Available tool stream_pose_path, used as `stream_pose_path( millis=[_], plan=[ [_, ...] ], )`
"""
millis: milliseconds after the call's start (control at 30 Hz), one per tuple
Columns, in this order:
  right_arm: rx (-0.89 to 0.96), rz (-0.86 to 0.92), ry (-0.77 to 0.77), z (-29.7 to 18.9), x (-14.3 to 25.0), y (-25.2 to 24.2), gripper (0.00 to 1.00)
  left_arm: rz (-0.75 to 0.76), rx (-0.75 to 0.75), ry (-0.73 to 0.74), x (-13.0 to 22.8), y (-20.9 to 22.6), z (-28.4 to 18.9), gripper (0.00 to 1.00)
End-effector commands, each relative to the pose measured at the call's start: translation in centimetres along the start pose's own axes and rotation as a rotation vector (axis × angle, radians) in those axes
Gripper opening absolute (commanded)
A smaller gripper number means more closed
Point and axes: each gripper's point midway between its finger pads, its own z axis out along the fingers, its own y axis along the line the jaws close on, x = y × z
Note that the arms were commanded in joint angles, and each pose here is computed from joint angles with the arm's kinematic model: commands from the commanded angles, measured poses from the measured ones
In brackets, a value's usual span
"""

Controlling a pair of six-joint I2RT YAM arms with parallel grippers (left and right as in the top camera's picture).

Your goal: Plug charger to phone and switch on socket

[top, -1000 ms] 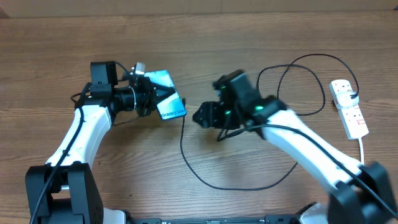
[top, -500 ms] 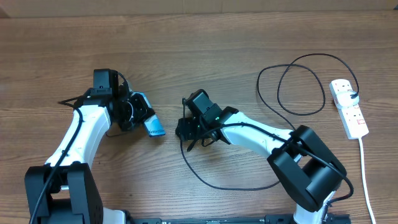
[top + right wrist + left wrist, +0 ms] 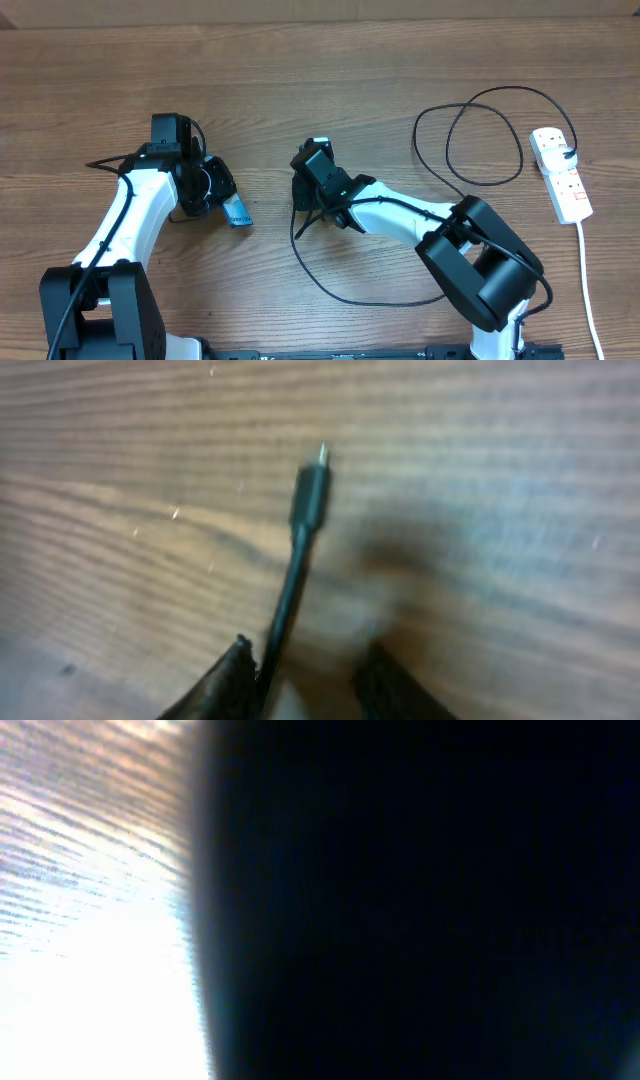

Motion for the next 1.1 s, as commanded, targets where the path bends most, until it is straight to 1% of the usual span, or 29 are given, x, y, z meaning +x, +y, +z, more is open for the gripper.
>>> stream_pose_path(
  millis=[0,133,167,200,233,267,333,433,533,600,733,933,967,1000,1033,1067],
  plan=[
    [0.064,-0.046,-0.045,1.3,-0.5,-1.1,0.28,0.050,0.005,-0.023,-0.4,-0.3,-0.8,0.04],
    [0.047,-0.051,-0.006,2.6,0.9,-1.0,0.28,0.049,0.004,-0.019,-0.3,-0.3,-0.8,0.04],
    [0.056,-0.053,-0.001,2.6,1.0,-1.2,0.24,0.049,0.004,-0.018,-0.3,-0.3,-0.8,0.04],
    [0.085,-0.055,0.007,2.5,1.1,-1.8,0.11,0.048,0.006,-0.014,-0.2,-0.3,-0.8,0.04],
    [0.100,-0.053,0.017,2.4,1.0,-2.1,0.05,0.047,0.004,-0.012,-0.1,-0.3,-0.8,0.04],
    [0.157,-0.036,0.068,1.9,0.9,-3.5,0.04,0.046,0.001,-0.007,0.0,-0.2,-0.8,0.04],
    [0.226,0.006,0.150,0.3,0.0,-5.2,0.04,0.043,-0.004,0.003,0.2,-0.1,-0.8,0.04],
    [0.271,0.048,0.250,-1.9,-1.1,-7.2,0.04,0.042,-0.007,0.008,0.4,0.0,-0.8,0.04],
    [0.274,0.027,0.351,-3.7,-1.4,-8.9,0.04,0.041,-0.005,0.006,0.3,0.0,-0.8,0.04],
    [0.239,0.015,0.419,-4.3,-0.7,-9.7,0.04,0.042,-0.004,0.004,0.3,-0.1,-0.8,0.04],
    [0.221,0.067,0.535,-5.0,1.9,-10.9,0.04,0.045,0.000,-0.003,0.1,-0.2,-0.8,0.04],
    [0.232,0.052,0.578,-4.7,4.4,-11.0,0.05,0.037,0.008,-0.010,-0.1,-0.4,-0.8,0.04],
    [0.231,0.050,0.579,-4.6,4.6,-10.9,0.08,0.038,0.011,-0.009,-0.1,-0.4,-0.8,0.04],
    [0.230,0.047,0.577,-4.5,4.7,-10.8,0.14,0.038,0.012,-0.009,-0.1,-0.4,-0.8,0.04],
    [0.231,0.046,0.574,-4.4,4.7,-10.7,0.24,0.037,0.011,-0.008,-0.1,-0.4,-0.8,0.04],
    [0.230,0.046,0.570,-4.3,4.7,-10.7,0.27,0.037,0.011,-0.007,0.0,-0.4,-0.8,0.04]
  ],
)
